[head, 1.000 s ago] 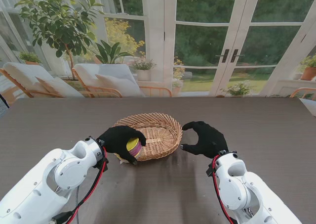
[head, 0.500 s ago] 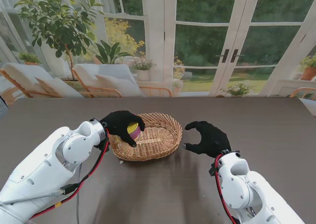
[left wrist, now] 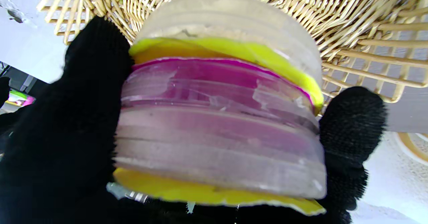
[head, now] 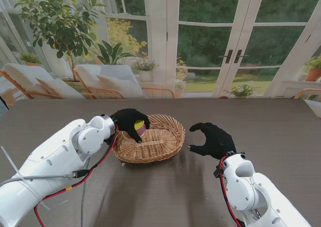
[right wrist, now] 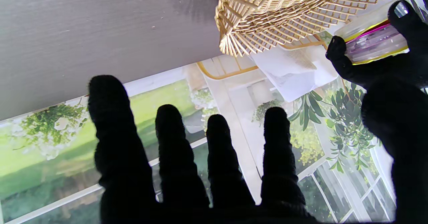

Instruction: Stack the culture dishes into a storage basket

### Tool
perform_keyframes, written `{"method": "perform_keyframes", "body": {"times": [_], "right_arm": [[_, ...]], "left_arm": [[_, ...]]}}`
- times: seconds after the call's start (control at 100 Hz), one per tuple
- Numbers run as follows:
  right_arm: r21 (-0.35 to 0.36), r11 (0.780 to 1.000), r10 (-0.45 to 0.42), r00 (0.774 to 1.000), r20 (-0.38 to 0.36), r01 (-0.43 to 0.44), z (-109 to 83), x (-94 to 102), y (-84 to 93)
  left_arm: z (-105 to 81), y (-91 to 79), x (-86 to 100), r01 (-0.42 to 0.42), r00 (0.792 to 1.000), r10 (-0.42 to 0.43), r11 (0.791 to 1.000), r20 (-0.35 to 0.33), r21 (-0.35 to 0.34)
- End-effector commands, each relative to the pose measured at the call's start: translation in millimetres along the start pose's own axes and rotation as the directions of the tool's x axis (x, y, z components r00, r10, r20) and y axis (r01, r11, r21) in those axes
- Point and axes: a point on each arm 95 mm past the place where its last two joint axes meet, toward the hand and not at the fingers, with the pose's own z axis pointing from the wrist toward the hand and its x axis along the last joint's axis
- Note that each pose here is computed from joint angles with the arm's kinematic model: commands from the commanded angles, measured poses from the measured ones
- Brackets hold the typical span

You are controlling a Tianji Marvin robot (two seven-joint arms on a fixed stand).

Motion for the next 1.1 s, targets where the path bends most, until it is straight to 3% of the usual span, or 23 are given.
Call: {"method": "perform_keyframes", "body": {"times": [0.0,0.44,1.09], "right_arm": [[0.019,1.0,0.001,1.0,0.004,-0.001,-0.7,-1.0,-2.9],[0.021,1.0,0.001,1.0,0.009,-0.001,1.3,-4.5,-3.7],[0.019,1.0,0.003,1.0,0.01,-0.003,2.9,-7.3,-5.6]], "left_arm": [[7.0,-3.3,5.8,0.007,1.0,-0.007,1.0,-0.009,-0.005],[35.2,11.7,10.0,-0.015,0.999,0.013,0.999,-0.03,-0.051],[58.6,41.6,6.3,-0.017,1.0,0.015,0.994,-0.018,-0.105]]}}
